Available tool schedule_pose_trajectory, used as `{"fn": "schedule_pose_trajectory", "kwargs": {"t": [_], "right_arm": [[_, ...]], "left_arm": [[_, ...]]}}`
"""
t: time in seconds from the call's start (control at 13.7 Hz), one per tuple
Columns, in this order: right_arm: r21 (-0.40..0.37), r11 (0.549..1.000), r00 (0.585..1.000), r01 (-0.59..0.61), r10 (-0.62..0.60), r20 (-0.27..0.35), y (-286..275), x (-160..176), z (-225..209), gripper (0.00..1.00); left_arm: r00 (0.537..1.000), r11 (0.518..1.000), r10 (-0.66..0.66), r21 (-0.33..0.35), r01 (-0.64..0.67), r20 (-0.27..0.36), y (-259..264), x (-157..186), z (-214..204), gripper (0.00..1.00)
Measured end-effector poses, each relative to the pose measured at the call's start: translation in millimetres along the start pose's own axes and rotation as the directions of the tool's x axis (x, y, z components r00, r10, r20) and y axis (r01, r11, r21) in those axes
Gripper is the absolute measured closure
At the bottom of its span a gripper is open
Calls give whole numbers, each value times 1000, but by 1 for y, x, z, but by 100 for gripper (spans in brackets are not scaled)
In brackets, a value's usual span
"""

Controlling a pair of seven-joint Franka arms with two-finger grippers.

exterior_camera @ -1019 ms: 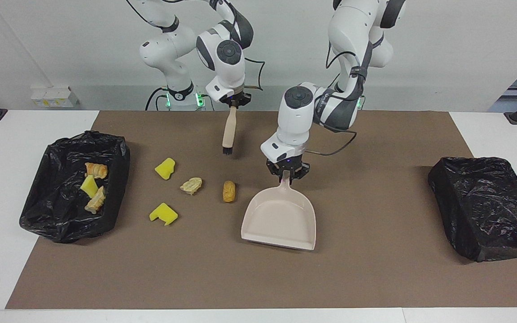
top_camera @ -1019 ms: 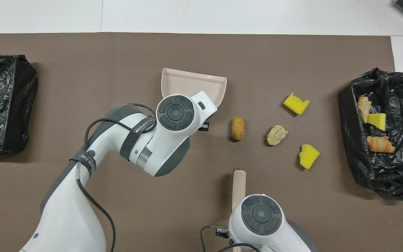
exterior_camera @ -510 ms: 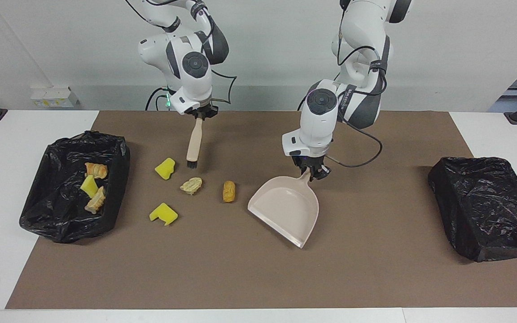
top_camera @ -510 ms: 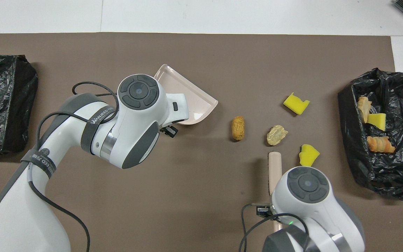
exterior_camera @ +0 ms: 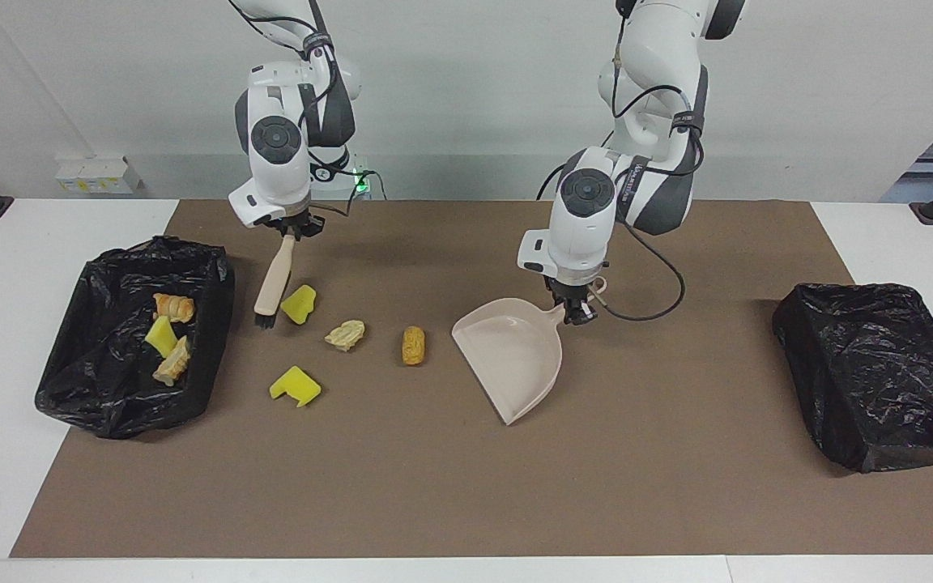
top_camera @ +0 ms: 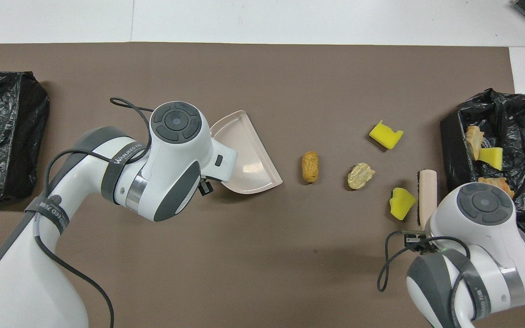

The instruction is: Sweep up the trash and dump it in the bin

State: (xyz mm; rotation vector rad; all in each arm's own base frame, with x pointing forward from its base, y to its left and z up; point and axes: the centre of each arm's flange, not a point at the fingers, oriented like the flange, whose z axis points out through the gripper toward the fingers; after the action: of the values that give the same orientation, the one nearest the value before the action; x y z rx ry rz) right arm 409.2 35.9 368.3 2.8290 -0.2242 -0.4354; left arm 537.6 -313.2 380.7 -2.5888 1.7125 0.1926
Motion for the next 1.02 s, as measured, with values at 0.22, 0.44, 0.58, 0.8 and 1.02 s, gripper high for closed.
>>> {"fn": "schedule_pose_trajectory", "kwargs": {"t": [0.22, 0.44, 0.58, 0.8, 1.02], "right_arm": [[-3, 1000, 1000, -9, 9, 18, -2, -4, 19, 74], [12, 999, 999, -33, 33, -13, -11, 3, 35, 74], [38, 998, 999, -44, 45, -29, -26, 12, 34, 74], [91, 992, 996, -89, 90, -11, -66, 29, 9, 74], [138, 984, 994, -112, 111, 13, -121, 47, -16, 74]], "left_arm": [[1000, 1000, 25, -2, -25, 3, 10, 7, 1, 68], [999, 999, 41, -4, -41, 7, 18, 11, 3, 68], [998, 999, 54, -4, -54, 11, 25, 15, 5, 68], [998, 998, 67, 9, -68, 16, 28, 18, 5, 68], [996, 996, 84, 18, -84, 10, 34, 24, 5, 68]]}}
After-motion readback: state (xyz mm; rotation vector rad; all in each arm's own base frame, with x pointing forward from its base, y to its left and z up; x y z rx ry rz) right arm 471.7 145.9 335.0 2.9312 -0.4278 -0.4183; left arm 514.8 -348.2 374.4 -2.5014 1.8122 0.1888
